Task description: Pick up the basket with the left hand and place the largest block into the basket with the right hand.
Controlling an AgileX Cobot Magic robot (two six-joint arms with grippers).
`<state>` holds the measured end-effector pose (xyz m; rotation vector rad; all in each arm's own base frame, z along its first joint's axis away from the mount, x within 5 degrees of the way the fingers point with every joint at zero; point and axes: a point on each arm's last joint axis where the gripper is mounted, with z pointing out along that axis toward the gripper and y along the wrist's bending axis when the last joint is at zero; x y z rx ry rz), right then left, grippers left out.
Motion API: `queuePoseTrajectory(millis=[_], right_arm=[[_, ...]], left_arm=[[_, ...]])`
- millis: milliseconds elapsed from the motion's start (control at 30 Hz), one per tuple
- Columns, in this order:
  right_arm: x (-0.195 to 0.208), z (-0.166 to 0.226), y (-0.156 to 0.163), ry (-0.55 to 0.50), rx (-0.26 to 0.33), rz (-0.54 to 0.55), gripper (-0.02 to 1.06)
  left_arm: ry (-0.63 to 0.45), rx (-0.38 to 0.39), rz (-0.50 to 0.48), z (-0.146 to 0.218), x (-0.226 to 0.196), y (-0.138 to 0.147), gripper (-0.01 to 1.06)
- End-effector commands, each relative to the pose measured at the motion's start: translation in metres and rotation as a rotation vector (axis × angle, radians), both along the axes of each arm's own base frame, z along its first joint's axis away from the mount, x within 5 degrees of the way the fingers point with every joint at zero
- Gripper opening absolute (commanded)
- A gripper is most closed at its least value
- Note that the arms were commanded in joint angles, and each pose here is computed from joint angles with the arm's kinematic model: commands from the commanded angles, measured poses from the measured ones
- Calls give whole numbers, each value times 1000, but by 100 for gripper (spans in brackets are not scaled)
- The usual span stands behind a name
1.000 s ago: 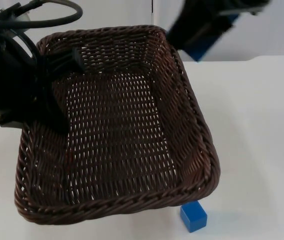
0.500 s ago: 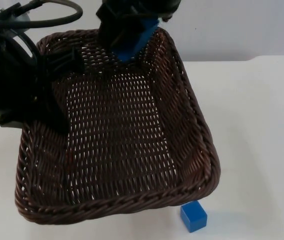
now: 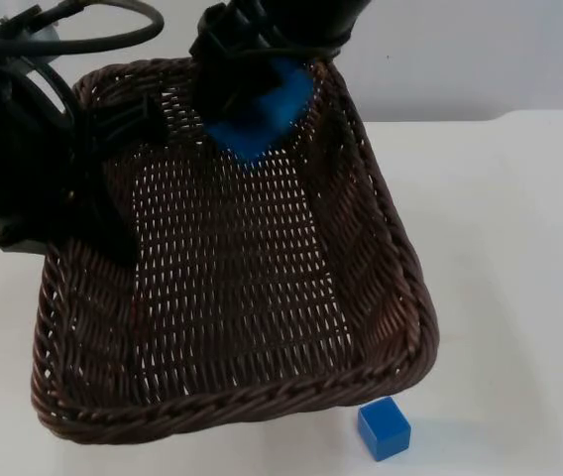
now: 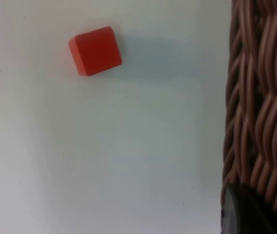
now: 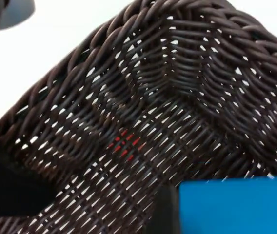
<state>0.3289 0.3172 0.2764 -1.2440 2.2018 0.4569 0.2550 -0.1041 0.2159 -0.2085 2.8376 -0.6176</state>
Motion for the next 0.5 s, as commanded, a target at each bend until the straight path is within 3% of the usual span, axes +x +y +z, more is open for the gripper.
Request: queuePoseTrajectory(millis=[0, 167, 300, 400, 467], right_arm=[[-2, 2, 2, -2, 5, 3, 67], [-1, 3, 1, -14, -6, 6, 67], [-1, 6, -4, -44, -53, -1, 67], [-4, 21, -16, -89, -116, 0, 67], [-8, 38, -27, -92, -104, -29, 67]], left_arm=[[-21, -28, 16, 5, 0, -2, 0], [-21, -28, 16, 5, 0, -2, 0], [-22, -25, 14, 5, 0, -2, 0], [-23, -21, 11, 5, 0, -2, 0], [-26, -12, 6, 5, 0, -1, 0]])
